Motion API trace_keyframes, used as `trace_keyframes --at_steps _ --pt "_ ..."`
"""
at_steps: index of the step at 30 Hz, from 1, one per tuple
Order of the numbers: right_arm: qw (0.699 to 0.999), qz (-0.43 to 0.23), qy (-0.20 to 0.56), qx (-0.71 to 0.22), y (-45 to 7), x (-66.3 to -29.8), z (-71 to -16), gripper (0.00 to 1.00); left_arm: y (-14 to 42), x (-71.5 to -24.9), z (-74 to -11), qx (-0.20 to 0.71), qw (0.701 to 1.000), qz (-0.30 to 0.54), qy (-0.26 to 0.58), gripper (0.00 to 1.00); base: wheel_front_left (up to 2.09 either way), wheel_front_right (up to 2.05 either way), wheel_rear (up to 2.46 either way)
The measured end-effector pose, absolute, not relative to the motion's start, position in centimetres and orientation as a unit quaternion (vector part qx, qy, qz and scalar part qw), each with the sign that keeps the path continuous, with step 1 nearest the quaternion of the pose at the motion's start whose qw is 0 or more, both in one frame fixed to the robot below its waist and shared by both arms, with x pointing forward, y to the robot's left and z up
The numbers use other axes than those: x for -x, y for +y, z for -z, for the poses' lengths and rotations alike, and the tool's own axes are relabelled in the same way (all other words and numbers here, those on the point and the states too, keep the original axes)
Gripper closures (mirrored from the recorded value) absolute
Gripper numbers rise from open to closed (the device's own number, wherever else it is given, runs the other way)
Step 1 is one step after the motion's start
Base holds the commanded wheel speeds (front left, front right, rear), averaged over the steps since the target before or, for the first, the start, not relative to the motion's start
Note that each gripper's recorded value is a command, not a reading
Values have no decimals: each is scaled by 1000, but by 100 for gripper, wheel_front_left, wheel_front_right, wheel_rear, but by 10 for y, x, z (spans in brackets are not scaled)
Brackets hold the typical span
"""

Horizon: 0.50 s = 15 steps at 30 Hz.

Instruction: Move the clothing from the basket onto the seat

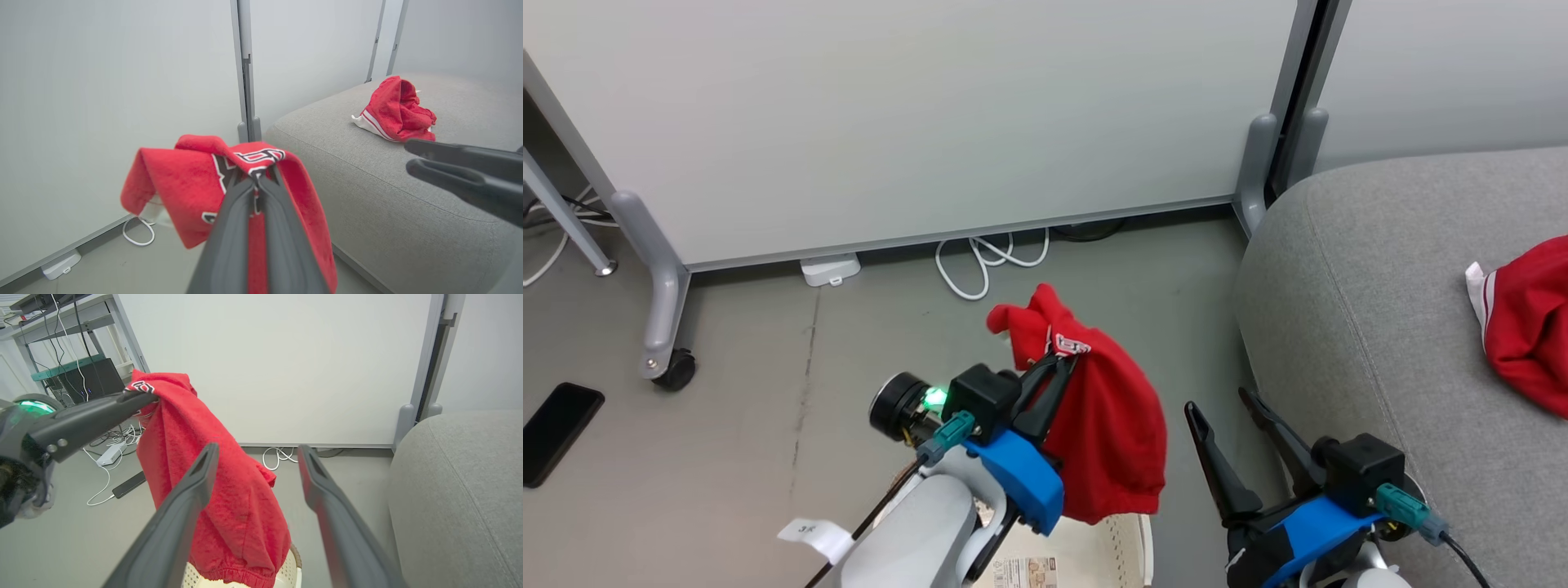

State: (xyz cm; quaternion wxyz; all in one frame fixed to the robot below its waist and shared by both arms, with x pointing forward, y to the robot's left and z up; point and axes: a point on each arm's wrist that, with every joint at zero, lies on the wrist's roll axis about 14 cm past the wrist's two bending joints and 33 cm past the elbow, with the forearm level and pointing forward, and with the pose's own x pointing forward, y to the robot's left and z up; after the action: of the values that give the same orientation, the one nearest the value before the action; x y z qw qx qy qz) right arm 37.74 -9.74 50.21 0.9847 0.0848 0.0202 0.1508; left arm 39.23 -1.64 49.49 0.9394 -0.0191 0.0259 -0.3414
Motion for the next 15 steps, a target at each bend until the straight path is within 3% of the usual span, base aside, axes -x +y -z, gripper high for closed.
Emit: trace_keyframes --at_steps 15 --pt "982 -170 18 -85 -85 -370 -509 0 -36 -401 -546 16 928 371 -18 100 0 0 0"
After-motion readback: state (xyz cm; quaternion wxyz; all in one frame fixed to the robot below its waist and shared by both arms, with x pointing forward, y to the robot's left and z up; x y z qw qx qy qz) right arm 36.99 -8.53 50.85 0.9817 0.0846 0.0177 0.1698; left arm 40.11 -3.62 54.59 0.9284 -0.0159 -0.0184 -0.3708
